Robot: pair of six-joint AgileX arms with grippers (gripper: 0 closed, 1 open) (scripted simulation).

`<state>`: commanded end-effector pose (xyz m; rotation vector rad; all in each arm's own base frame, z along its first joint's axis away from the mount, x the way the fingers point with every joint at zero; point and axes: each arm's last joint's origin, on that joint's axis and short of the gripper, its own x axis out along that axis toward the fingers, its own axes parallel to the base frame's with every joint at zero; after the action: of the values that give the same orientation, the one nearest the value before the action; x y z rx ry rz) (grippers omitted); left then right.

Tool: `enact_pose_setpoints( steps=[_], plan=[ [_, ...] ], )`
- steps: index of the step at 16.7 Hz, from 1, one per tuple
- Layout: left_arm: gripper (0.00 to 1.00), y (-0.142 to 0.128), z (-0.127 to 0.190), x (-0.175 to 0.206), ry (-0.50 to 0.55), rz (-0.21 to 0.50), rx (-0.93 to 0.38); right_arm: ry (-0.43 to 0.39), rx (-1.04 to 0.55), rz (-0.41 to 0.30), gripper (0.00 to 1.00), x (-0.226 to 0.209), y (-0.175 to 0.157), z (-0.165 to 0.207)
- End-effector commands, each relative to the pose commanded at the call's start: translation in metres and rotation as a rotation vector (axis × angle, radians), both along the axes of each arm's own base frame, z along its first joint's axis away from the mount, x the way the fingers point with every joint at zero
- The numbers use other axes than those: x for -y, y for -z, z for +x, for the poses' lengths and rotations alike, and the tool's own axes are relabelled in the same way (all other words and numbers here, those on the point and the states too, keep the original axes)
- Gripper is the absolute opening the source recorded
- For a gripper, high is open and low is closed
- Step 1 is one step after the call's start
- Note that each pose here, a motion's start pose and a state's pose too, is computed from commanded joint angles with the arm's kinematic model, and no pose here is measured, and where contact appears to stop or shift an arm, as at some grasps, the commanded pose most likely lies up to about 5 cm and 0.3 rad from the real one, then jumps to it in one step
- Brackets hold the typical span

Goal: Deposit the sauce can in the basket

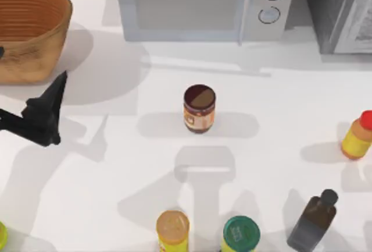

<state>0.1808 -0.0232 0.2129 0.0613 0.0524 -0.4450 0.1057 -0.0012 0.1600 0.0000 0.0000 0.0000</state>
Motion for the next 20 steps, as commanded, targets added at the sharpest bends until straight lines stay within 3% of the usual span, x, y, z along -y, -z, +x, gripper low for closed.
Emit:
enact_pose_setpoints(
  steps=[9,14,20],
  plan=[
    [1.00,0.011,0.084,0.028,0.341,-0.028,-0.013,0.000,0.000,0.000,1.00,0.000,0.000,0.000],
    [1.00,0.043,0.130,0.042,0.507,-0.054,-0.022,0.000,0.000,0.000,1.00,0.000,0.000,0.000],
    [1.00,0.101,0.171,0.063,0.726,-0.078,-0.016,0.000,0.000,0.000,1.00,0.000,0.000,0.000]
  ],
)
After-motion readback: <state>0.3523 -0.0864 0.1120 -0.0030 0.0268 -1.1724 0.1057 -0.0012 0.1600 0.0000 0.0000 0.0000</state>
